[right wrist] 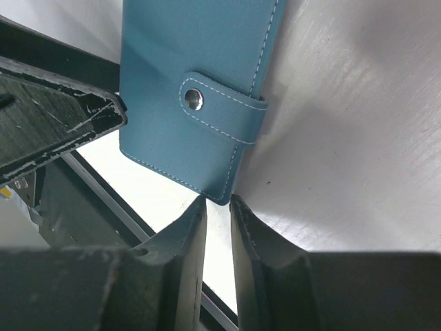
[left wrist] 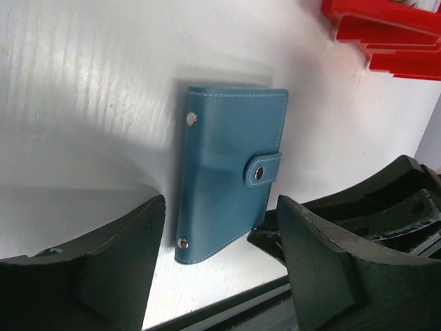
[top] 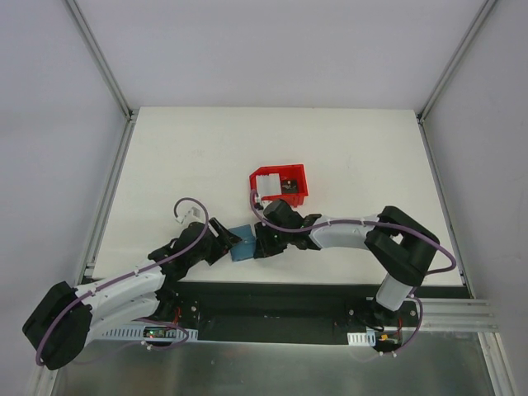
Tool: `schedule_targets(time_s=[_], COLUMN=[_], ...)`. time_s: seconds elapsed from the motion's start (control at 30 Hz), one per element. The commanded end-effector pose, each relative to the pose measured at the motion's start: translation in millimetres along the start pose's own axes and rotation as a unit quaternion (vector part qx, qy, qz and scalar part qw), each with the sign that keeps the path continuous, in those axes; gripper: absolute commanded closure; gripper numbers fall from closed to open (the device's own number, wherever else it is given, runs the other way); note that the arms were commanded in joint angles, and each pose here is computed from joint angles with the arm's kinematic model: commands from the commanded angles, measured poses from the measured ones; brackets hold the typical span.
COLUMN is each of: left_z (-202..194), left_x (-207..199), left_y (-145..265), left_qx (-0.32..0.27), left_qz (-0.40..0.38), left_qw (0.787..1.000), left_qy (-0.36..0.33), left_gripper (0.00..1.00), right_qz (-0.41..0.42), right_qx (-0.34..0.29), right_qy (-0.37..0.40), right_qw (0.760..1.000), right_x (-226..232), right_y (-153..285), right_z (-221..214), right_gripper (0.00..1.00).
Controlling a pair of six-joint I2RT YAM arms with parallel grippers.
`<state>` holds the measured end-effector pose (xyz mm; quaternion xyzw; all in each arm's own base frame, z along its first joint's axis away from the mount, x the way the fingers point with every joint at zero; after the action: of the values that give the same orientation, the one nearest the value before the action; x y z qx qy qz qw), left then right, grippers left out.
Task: Put the credit cards into the card holder
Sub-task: Open the card holder at the center of the board.
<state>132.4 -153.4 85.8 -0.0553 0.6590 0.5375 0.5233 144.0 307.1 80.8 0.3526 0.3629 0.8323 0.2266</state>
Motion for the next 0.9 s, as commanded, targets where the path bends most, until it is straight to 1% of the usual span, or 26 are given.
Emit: schedule_targets(time_s=[0.0,0.07,0.13,0.2,0.3,0.37,0.47,0.57,0.63,0.77,0.87], left_z=[8.2,10.4,12.4,16.7,19.2,18.5,15.3,9.3,6.9,4.9,5.0], left_x=[17.7,20.8,23.1,26.9,28.6,27.4,25.9,28.9,34.0,38.7,34.5], left_y=[-4.3,-5.3,-7.2,-9.6,-13.1,-15.2,-18.9,-20.7,-21.0,-20.7,-20.2], left_qx=[-0.031,-0.019,0.003,0.017,0.038,0.055,0.078,0.107,0.114,0.115,0.114], left_qz=[0.030,0.034,0.032,0.036,0.020,0.007,-0.002,-0.011,-0.008,-0.016,-0.036], left_qw=[0.996,0.997,0.997,0.998,0.998,0.998,0.996,0.994,0.993,0.993,0.993], left_qy=[-0.075,-0.074,-0.069,-0.054,-0.040,-0.034,-0.032,-0.023,-0.013,-0.007,-0.012], left_gripper=[0.32,0.26,0.23,0.23,0.24,0.25,0.30,0.37,0.42,0.44,0.47], right_qz=[-0.024,-0.018,-0.011,-0.009,-0.008,-0.001,0.007,0.010,0.008,-0.006,-0.012], right_qx=[-0.003,-0.020,-0.035,-0.047,-0.052,-0.051,-0.042,-0.034,-0.025,-0.006,0.008], right_qy=[-0.007,-0.009,-0.010,-0.016,-0.026,-0.030,-0.044,-0.053,-0.059,-0.074,-0.084], right_qw=[1.000,1.000,0.999,0.999,0.998,0.998,0.998,0.998,0.998,0.997,0.996], right_x=[-7.1,-4.8,-2.0,-1.4,-3.9,-6.0,-10.1,-13.6,-15.5,-21.3,-25.6], right_y=[3.8,12.0,18.5,22.3,17.3,10.2,0.7,-6.4,-10.1,-13.6,-16.1], right_z=[-3.1,3.4,12.2,21.3,32.0,38.1,44.2,43.3,39.3,27.5,14.9], right_gripper=[0.73,0.65,0.60,0.58,0.57,0.59,0.62,0.64,0.67,0.71,0.73])
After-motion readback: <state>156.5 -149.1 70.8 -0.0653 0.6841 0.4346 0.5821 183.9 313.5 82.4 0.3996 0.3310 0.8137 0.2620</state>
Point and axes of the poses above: each gripper's point midway between its finger pads, its own y axis back along the fingers, its own x axis along the line the jaws close on, z = x × y, the point moved 8 cm from there along y, back along the fingers, and after that the axes turned 12 degrees about y, right-handed, at the moved point
